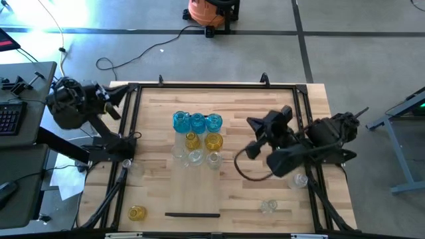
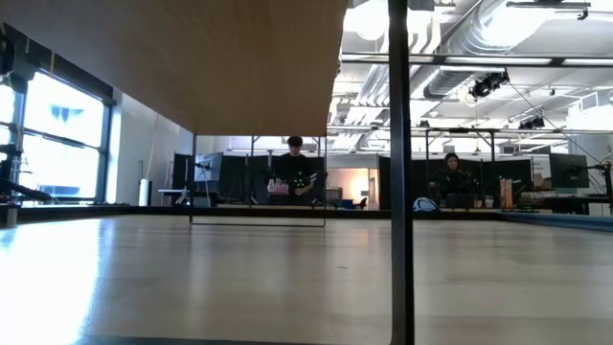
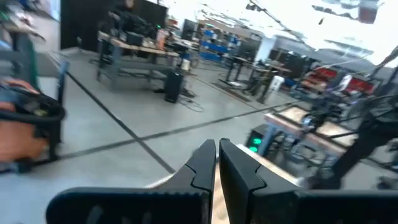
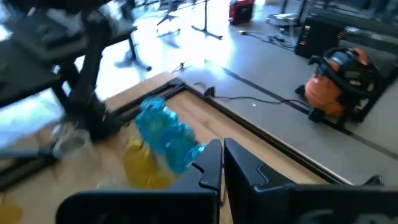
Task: Sort vases onto shelf
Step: Put the yellow vase on the shelf to align with the other yellow vases
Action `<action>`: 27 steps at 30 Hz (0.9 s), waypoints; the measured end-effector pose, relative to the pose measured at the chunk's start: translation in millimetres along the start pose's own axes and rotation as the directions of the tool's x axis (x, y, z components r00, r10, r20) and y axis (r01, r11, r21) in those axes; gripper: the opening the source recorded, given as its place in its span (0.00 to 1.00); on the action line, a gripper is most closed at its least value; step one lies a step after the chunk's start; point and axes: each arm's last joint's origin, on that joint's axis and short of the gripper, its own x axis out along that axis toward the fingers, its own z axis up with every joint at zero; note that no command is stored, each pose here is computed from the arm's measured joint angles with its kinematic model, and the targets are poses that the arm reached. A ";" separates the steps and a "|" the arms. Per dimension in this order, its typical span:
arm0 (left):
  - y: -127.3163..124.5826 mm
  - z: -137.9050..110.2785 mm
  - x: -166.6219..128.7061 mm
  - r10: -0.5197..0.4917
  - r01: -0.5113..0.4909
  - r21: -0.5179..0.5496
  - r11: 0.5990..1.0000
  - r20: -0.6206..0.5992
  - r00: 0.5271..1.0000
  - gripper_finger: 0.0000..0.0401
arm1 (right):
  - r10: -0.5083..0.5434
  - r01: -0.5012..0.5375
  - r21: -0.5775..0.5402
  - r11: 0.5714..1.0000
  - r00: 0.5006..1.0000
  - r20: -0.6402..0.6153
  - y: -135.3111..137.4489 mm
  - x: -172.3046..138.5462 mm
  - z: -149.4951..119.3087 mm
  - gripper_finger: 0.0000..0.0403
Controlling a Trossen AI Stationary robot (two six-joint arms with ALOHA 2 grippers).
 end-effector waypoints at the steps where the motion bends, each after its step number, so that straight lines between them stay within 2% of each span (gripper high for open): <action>1: 3.9 1.3 0.2 0.008 -0.008 0.019 1.000 0.003 1.000 0.03 | -0.013 0.013 0.026 1.000 1.000 0.007 -1.1 2.3 1.3 0.00; 6: 19.8 6.1 0.2 0.021 -0.021 0.090 0.996 0.006 1.000 0.03 | -0.079 0.066 0.183 0.981 0.995 0.065 -3.8 9.0 5.0 0.00; 11: 37.1 10.2 -0.2 0.021 -0.022 0.299 0.954 0.006 1.000 0.03 | -0.150 0.085 0.333 0.939 0.973 0.173 -4.5 8.5 9.1 0.00; 16: 58.6 13.8 -0.6 0.021 -0.022 0.391 0.920 0.006 1.000 0.03 | -0.188 0.089 0.387 0.918 0.956 0.225 -4.0 10.7 13.9 0.00; 20: 75.8 15.6 -1.0 0.021 -0.021 0.380 0.925 0.006 1.000 0.03 | -0.236 0.118 0.411 0.904 0.940 0.248 -7.8 17.6 18.2 0.00; 24: 85.6 15.9 -1.2 0.003 -0.002 0.287 0.958 -0.004 1.000 0.03 | -0.271 0.150 0.417 0.896 0.931 0.246 -12.6 26.1 22.0 0.00; 27: 89.6 16.0 -1.2 0.002 0.000 0.261 0.965 -0.005 1.000 0.03 | -0.293 0.169 0.426 0.889 0.924 0.244 -15.9 31.6 24.5 0.00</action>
